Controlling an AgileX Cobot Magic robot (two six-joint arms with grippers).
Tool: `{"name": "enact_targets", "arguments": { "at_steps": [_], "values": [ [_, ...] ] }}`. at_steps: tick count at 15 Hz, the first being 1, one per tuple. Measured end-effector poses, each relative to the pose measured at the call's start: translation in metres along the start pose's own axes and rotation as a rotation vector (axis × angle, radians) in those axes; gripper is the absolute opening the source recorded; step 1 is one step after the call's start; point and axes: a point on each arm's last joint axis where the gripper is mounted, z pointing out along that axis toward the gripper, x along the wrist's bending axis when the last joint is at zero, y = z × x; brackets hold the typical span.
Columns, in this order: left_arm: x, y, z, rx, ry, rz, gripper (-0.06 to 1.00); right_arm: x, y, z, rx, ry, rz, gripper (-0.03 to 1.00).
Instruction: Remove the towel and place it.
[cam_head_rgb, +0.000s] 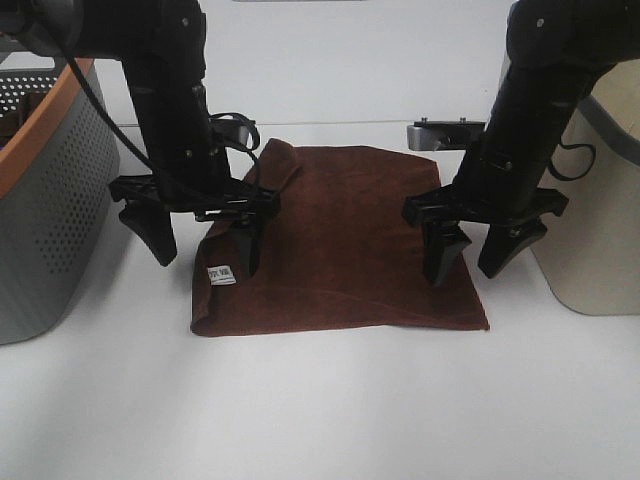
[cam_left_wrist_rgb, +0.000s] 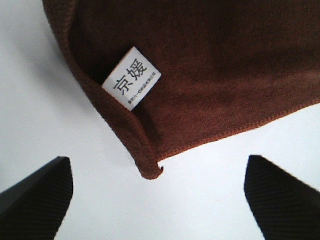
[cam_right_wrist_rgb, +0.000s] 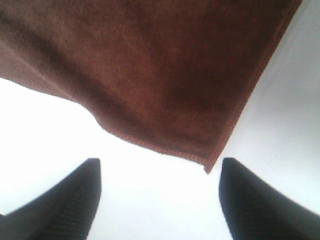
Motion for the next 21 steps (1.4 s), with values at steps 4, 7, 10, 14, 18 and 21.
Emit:
{"name": "enact_targets", "arguments": {
  "at_steps": [4, 7, 10, 14, 18, 21],
  "values": [
    [-0.007, 0.004, -0.035, -0.104, -0.03, 0.014, 0.89, 0.007, -0.011, -0.028, -0.045, 0.032, -0.014, 0.67],
    [-0.017, 0.003, -0.104, -0.305, -0.052, 0.051, 0.89, 0.015, -0.028, -0.073, -0.183, 0.035, -0.062, 0.67],
    [-0.019, -0.024, -0.181, -0.517, -0.034, 0.087, 0.89, 0.023, -0.053, -0.117, -0.322, 0.052, -0.085, 0.67],
    [-0.016, -0.098, -0.275, -0.769, -0.041, 0.117, 0.89, 0.034, -0.122, -0.182, -0.508, 0.08, -0.133, 0.67],
    [-0.001, -0.184, -0.292, -0.823, -0.053, 0.119, 0.89, 0.03, -0.198, -0.182, -0.569, 0.05, -0.14, 0.67],
    [0.014, -0.235, -0.257, -0.742, -0.058, 0.059, 0.89, 0.025, -0.244, -0.165, -0.613, 0.034, -0.147, 0.67]
  ]
}}
